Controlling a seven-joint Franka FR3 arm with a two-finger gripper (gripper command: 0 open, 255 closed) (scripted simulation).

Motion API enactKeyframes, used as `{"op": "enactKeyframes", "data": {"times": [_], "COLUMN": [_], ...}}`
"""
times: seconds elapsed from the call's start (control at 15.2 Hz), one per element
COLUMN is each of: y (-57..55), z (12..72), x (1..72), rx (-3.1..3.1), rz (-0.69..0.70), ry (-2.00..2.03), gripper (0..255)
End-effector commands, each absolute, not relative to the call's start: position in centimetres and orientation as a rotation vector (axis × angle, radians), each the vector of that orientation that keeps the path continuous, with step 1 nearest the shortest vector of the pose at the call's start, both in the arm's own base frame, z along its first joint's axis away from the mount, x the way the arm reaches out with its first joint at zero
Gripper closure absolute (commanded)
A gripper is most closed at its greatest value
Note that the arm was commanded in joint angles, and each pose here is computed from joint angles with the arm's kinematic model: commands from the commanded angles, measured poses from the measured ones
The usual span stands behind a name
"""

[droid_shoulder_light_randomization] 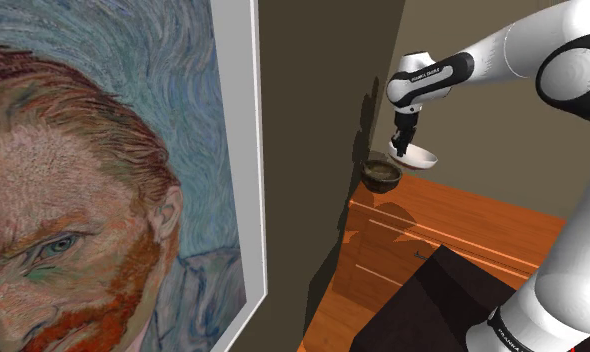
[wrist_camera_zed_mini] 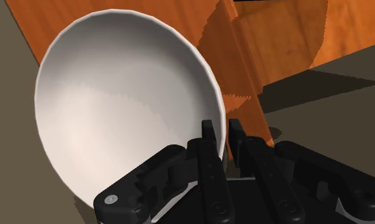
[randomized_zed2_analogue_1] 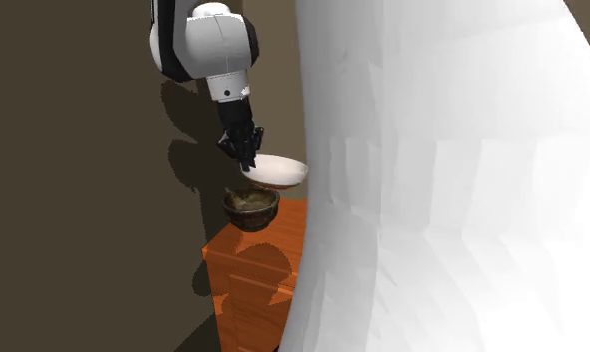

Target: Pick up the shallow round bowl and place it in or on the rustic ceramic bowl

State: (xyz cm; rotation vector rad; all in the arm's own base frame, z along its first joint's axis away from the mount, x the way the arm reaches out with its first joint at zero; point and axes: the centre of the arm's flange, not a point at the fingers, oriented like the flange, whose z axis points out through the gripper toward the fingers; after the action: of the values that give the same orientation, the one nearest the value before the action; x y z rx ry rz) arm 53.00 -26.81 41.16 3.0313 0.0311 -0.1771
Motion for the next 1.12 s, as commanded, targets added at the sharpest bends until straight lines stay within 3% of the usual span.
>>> {"op": "enactKeyframes", "data": {"times": [0.0, 0.33, 1.06], "y": [-26.4, -25.3, -25.3], "z": [41.4, 42.7, 36.9], "x": [55.9, 62.8, 62.8], "rx": [3.032, 3.032, 3.032], "rz": [-0.178, -0.178, -0.178], "ry": [0.031, 0.031, 0.031], "gripper": [255, 255, 255]}}
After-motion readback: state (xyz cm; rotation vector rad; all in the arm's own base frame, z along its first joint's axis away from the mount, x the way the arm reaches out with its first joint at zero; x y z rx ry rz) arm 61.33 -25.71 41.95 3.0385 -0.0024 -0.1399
